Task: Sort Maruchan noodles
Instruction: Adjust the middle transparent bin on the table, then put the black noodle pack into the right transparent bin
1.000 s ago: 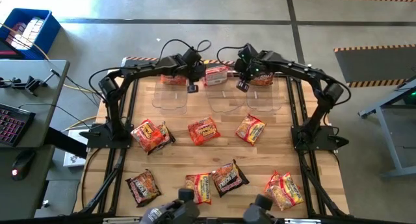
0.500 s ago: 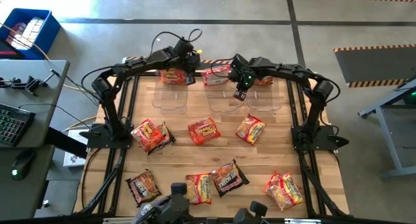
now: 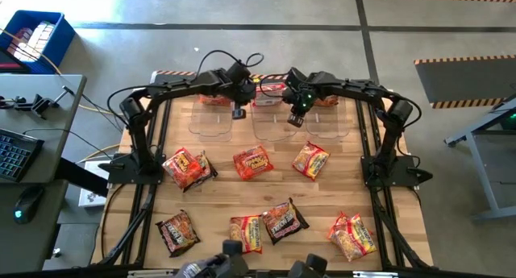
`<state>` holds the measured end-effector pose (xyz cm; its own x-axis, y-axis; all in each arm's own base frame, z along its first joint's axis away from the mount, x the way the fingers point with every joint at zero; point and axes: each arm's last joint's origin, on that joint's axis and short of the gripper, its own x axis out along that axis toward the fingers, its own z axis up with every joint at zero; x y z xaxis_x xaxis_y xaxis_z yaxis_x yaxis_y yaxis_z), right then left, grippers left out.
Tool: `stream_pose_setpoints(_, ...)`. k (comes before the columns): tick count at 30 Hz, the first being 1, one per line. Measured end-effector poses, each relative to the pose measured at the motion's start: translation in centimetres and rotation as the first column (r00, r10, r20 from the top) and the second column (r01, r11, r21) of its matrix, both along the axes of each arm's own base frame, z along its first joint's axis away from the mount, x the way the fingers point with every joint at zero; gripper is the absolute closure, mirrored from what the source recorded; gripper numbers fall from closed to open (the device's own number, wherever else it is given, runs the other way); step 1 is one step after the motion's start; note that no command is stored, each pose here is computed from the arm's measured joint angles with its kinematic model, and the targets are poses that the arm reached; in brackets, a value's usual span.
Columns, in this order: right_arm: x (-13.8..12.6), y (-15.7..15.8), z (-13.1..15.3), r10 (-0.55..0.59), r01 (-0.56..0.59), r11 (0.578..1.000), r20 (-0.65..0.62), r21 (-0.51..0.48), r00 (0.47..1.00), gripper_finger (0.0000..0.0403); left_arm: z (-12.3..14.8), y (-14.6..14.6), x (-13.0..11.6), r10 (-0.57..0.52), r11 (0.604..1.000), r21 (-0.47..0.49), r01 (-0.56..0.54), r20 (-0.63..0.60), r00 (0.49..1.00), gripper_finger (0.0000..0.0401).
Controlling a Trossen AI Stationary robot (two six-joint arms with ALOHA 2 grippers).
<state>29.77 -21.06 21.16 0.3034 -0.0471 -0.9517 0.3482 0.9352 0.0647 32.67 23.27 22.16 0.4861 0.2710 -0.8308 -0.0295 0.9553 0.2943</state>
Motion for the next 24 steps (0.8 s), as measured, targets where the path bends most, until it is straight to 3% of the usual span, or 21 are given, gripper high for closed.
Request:
stream_pose_setpoints(12,1.2,1.3,0.1,0.056,-0.057,0.998,0.046,0.018,0.997,0.0402,-1.6,1.7,0.1,0.074,0.997,-0.011,-0.074,0.021,0.997,0.0398)
stream_pose_setpoints(16,1.3,1.2,0.1,0.045,-0.045,0.999,0.053,-0.006,0.998,0.0402,-1.7,2.0,0.3,0.094,0.995,0.042,-0.095,0.021,0.995,0.0398)
stream_pose_setpoints(21,1.3,0.9,0.4,0.032,-0.029,0.997,0.040,-0.075,0.999,0.0402,0.3,2.5,-0.3,0.121,0.988,0.089,-0.129,0.085,0.989,0.0398)
stream_pose_setpoints(24,1.0,0.9,1.4,0.017,-0.013,0.989,0.029,-0.150,0.999,0.0402,1.4,2.5,-1.0,0.142,0.987,0.055,-0.150,0.127,0.982,0.0398)
